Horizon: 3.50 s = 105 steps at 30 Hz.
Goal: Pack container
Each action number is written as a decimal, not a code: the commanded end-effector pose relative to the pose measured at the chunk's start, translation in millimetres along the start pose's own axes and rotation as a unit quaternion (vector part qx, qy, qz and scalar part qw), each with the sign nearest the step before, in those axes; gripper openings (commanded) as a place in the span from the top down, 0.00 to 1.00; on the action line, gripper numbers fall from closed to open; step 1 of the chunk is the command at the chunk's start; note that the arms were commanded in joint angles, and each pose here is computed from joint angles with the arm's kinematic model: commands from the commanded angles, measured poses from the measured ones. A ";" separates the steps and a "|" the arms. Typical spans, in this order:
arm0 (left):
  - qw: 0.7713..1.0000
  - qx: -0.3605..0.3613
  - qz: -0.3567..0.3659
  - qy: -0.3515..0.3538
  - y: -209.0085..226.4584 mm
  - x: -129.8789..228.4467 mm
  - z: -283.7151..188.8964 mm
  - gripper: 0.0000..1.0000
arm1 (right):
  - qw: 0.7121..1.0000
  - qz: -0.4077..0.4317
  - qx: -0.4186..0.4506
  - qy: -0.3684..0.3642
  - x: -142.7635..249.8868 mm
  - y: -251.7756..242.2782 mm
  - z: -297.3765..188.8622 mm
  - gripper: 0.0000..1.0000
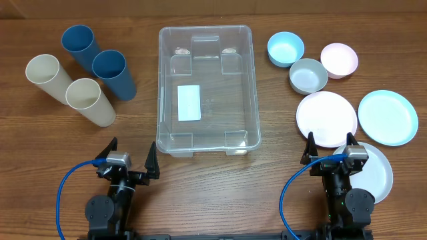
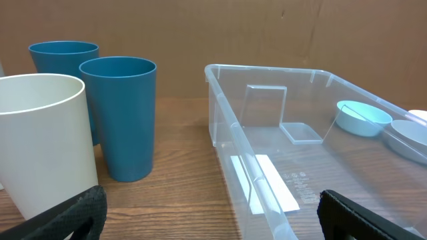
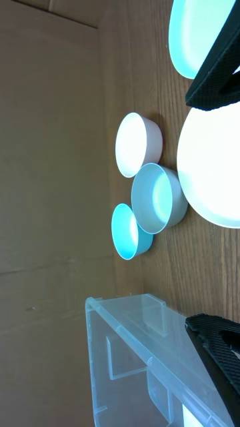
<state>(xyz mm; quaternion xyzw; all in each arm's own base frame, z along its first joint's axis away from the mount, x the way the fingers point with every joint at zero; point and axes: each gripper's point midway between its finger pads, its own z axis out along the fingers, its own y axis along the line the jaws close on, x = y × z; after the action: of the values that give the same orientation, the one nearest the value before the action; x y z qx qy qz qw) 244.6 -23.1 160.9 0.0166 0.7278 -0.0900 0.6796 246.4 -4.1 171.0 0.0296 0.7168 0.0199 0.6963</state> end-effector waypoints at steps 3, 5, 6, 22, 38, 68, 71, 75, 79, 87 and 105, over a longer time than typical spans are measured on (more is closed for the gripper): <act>1.000 -0.003 0.008 -0.001 1.8 0.4 -0.2 0.00 | 0.999 -0.002 -0.035 -0.025 -10.1 11.9 0.1 0.00; 1.000 -0.003 0.008 -0.001 1.8 0.4 -0.2 0.00 | 0.992 0.026 -0.117 -0.031 -15.5 39.8 -4.4 0.00; 1.000 -0.003 0.008 -0.001 1.8 0.4 -0.2 0.00 | 0.986 0.051 -0.156 -0.030 -18.2 52.6 -8.2 0.00; 1.000 -0.003 0.008 -0.001 1.8 0.4 -0.2 0.00 | 0.980 0.119 -0.145 0.066 -73.6 57.8 -17.6 0.00; 1.000 -0.003 0.008 -0.001 1.8 0.4 -0.2 0.00 | 0.820 0.208 -0.049 0.531 -1.9 49.3 83.3 0.00; 1.000 -0.003 0.008 -0.001 1.8 0.4 -0.2 0.00 | 0.772 0.297 0.137 0.546 74.0 -23.2 62.7 0.00; 1.000 -0.003 0.008 -0.001 1.8 0.4 -0.2 0.00 | 0.793 0.225 0.120 0.553 81.4 2.2 67.8 0.00; 1.000 -0.003 0.008 -0.001 1.8 0.4 -0.2 0.00 | 0.805 0.142 0.127 0.562 97.0 20.2 72.5 0.00; 1.000 -0.003 0.008 -0.001 1.8 0.4 -0.2 0.00 | 0.802 0.095 0.154 0.569 116.2 15.9 77.4 0.00; 1.000 -0.003 0.008 -0.001 1.8 0.4 -0.2 0.00 | 0.825 0.066 0.139 0.544 122.9 13.7 102.4 0.18; 1.000 -0.003 0.008 -0.001 1.8 0.4 -0.2 0.00 | 0.791 0.048 0.154 0.590 164.2 7.4 94.7 0.70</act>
<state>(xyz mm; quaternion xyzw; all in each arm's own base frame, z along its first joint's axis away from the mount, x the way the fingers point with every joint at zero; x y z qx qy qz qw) 244.7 -23.0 160.9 0.0165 0.7278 -0.0898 0.6797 336.2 15.7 5.6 0.1524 0.9804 -0.0352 0.1199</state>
